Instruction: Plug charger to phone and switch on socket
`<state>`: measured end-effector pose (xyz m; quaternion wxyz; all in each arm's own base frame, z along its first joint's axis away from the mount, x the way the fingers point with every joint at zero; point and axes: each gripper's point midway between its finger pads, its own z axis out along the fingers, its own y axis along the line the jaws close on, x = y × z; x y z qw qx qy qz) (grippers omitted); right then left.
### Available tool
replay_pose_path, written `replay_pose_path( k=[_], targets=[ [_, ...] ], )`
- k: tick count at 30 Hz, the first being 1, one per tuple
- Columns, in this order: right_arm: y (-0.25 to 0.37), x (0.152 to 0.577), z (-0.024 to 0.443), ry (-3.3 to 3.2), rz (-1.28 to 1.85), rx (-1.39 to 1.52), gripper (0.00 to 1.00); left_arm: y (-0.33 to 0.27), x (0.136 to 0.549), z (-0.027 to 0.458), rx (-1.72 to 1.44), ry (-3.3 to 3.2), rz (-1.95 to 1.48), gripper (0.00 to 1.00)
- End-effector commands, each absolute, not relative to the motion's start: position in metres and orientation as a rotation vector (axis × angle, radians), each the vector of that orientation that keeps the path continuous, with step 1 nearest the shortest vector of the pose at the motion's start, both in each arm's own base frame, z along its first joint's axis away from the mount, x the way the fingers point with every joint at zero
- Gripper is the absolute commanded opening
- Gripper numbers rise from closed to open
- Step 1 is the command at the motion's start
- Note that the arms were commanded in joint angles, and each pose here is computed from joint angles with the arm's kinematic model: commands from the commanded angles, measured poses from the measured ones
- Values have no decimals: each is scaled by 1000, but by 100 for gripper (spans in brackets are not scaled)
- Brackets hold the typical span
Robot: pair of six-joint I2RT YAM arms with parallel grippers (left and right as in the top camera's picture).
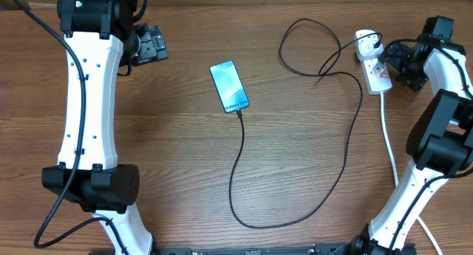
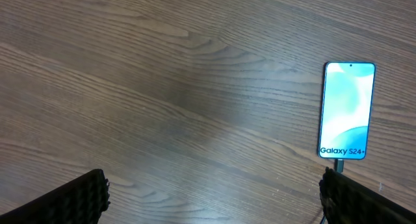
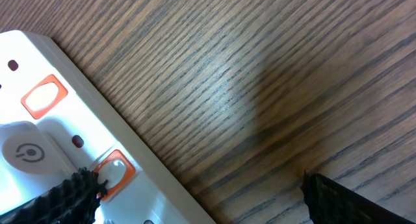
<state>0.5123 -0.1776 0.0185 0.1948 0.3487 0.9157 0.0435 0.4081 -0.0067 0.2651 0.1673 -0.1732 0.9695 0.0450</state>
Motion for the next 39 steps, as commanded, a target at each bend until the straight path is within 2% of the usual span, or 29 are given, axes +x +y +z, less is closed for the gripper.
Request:
replay_pose_path(
  k=[1,10,25,39],
  targets=[
    [-172,499,-26,2663,100,1001,100,-3,409,261,-516,2762,145,100],
    [-174,501,-22,2660,97,989,100,-3,409,261,-516,2762,145,100],
    [-193,525,32,2576,84,965,100,-3,409,261,-515,2762,145,100],
    [-190,521,19,2596,91,973,100,-3,409,261,-516,2762,145,100]
  ],
)
